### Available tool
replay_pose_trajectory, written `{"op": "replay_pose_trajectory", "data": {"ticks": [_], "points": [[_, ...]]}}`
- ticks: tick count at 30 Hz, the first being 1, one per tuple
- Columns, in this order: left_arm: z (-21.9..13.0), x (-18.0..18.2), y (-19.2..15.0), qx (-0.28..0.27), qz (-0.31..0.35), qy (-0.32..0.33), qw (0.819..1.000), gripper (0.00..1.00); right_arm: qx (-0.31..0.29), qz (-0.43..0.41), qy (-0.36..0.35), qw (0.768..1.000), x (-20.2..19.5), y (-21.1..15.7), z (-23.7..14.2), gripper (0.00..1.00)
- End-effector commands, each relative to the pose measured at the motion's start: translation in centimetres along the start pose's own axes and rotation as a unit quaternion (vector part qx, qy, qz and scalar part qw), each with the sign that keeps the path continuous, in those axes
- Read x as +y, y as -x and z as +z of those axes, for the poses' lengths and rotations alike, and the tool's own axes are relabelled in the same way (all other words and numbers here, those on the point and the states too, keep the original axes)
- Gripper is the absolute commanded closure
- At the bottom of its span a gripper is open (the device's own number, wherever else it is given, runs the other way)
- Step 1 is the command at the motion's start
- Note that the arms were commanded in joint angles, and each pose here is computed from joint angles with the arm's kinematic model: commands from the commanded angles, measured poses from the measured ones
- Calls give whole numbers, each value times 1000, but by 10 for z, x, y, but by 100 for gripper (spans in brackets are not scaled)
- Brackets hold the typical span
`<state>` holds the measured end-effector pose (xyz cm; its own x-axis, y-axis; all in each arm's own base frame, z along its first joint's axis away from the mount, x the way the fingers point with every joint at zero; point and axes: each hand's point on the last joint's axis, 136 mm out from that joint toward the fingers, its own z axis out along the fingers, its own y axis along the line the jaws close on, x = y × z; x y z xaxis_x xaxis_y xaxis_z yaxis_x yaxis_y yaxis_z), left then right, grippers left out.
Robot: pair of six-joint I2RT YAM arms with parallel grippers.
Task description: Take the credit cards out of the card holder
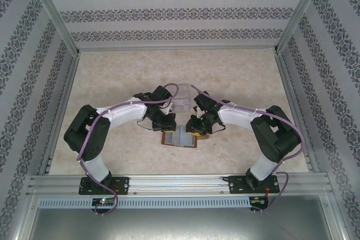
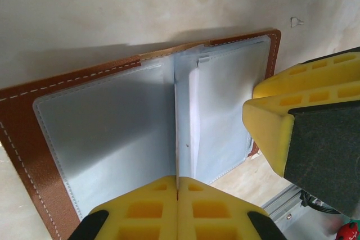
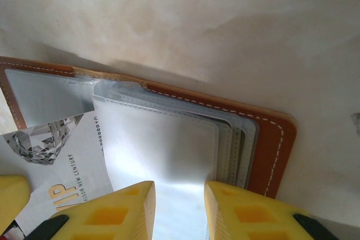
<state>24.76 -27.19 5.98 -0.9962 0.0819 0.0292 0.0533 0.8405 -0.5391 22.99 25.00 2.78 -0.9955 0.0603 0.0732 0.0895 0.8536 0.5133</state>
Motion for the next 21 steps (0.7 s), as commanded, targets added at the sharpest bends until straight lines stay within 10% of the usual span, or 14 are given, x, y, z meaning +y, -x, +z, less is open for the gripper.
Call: {"op": "replay_pose_trajectory", "data": {"ticks": [1,21], "points": [[-8,1,2,-11,5,7,1000,96,13,-4,-26,1000,-7,-7,3,68],[-34,-7,8,-42,57,21,997,98,2,-15,-19,1000,0,-3,-5,68]]}}
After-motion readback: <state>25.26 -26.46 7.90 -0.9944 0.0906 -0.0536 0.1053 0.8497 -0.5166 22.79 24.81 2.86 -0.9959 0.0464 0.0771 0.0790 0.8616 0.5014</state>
